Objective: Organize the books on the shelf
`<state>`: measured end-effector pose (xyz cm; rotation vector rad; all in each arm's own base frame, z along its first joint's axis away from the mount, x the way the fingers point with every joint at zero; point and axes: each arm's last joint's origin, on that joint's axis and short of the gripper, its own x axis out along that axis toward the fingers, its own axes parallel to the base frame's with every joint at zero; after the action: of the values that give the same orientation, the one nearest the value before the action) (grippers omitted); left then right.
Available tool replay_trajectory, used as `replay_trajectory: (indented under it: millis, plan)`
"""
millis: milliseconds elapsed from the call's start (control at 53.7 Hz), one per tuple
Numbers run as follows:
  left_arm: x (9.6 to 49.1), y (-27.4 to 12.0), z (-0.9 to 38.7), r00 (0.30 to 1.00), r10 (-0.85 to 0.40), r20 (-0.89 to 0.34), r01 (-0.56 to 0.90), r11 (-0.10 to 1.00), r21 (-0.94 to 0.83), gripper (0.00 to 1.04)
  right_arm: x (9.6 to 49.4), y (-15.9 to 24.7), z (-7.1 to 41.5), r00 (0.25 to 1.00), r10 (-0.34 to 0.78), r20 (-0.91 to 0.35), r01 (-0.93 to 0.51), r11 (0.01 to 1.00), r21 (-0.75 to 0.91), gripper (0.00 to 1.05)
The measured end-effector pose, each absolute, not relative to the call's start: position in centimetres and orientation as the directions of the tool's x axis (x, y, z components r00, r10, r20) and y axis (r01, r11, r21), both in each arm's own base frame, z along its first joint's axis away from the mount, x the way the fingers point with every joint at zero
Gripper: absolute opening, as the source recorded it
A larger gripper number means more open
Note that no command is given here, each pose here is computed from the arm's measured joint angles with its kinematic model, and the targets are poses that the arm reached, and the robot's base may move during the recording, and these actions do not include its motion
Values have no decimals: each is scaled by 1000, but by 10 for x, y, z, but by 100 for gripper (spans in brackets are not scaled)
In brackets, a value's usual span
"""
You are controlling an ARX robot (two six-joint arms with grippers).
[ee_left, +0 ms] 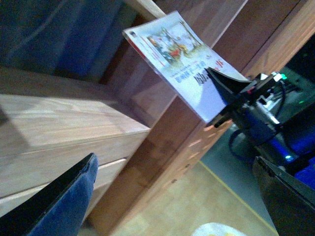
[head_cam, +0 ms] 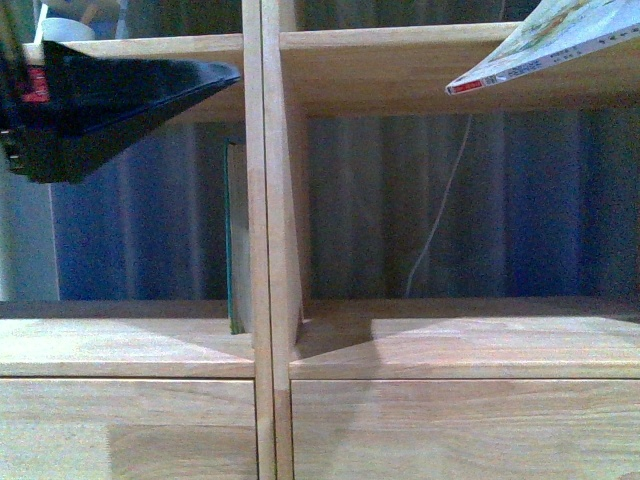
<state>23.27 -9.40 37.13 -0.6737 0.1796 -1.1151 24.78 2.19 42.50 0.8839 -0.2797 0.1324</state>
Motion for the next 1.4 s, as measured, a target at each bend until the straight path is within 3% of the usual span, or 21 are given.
replay_trajectory:
  millis: [298,651,1042,1396]
  plan:
    - [244,-122,387,403,-867,293,773,150,-616,97,250,24,425,954,11,300,-248,594,765,7]
    - [257,-132,386,418,-852,316,735,112,-669,97,243,43,430,940,94,327,-325,528,785,7]
    - [259,-126,387,429,-840,332,731,107,-674,97,181,35,435,914,60,401,-374,506,777,7]
    - [255,-133,400,416,-834,362,746,85,-660,97,173,75,426,899,214,383,-439,448,779,7]
